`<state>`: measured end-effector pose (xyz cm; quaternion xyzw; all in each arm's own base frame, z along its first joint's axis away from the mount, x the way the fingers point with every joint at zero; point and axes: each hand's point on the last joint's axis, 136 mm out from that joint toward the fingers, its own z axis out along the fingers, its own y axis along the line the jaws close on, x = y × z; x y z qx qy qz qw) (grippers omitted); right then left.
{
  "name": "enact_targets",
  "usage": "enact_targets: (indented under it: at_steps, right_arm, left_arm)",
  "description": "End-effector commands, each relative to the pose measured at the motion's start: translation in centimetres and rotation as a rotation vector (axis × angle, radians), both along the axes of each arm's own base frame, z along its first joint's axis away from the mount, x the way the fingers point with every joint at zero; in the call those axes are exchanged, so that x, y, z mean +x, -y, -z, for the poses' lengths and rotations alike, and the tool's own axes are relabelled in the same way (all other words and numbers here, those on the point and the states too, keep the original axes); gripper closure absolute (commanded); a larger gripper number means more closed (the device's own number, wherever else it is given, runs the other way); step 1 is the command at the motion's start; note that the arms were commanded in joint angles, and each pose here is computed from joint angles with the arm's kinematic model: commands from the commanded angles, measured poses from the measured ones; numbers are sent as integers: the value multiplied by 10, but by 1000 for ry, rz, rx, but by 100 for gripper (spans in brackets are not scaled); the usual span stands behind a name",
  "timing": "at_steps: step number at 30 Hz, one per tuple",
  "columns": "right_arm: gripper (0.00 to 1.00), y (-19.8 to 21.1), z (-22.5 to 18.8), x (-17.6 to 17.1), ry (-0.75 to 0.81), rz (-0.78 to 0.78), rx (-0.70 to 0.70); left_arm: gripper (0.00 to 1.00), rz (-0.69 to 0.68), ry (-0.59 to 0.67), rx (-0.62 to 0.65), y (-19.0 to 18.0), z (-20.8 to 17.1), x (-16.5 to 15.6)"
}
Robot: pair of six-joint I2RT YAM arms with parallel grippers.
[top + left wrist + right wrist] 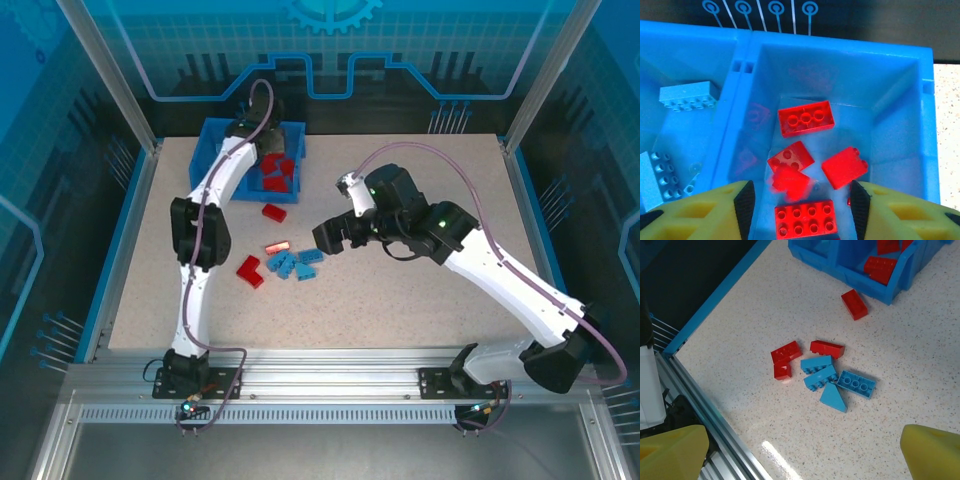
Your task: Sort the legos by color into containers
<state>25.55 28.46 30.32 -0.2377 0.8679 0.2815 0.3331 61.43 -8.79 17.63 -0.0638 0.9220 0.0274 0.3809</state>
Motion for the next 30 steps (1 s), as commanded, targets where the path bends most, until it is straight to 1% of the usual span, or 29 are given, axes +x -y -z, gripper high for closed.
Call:
enact_targets:
  at_steps: [1, 3, 5, 7, 10, 14, 16, 20, 22, 24, 27, 30]
  right_arm:
    - [0, 4, -1, 4, 8, 30, 13]
    - [0, 2, 1, 6, 6, 27, 10]
    - [0, 0, 3, 9, 5, 28, 6]
    - [0, -1, 5, 12, 4, 34, 0]
    - [0, -2, 10, 18, 3, 48, -4]
    - [0, 4, 16, 26, -3, 81, -15]
    - [0, 11, 19, 31, -5, 114, -17]
    - [0, 34, 25, 41, -16, 209, -2]
    - [0, 48, 30, 45, -35, 254, 16]
    - [0, 60, 36, 47, -60, 291, 32]
    - [0, 72, 40, 46, -90, 327, 61]
    - [0, 80, 41, 42, -92, 342, 76]
  left_arm:
    - [43, 20, 70, -89, 13, -62, -23]
    - [42, 23, 75, -138, 18, -79, -44]
    - [42, 22, 64, -206, 24, -89, -72]
    - [42, 44, 48, -270, 35, -93, -106]
    - [41, 95, 27, -308, 50, -93, -160]
    - [41, 175, -16, -320, 67, -79, -227]
    - [42, 206, -67, -303, 74, -63, -262]
    - [42, 236, -182, -292, 96, -25, -316]
    - [42, 225, -236, -305, 111, -7, -334]
    - [41, 189, -278, -308, 123, 11, -344]
    - [32, 109, -312, -257, 133, 38, -349]
    - [28, 42, -329, -198, 137, 61, -346]
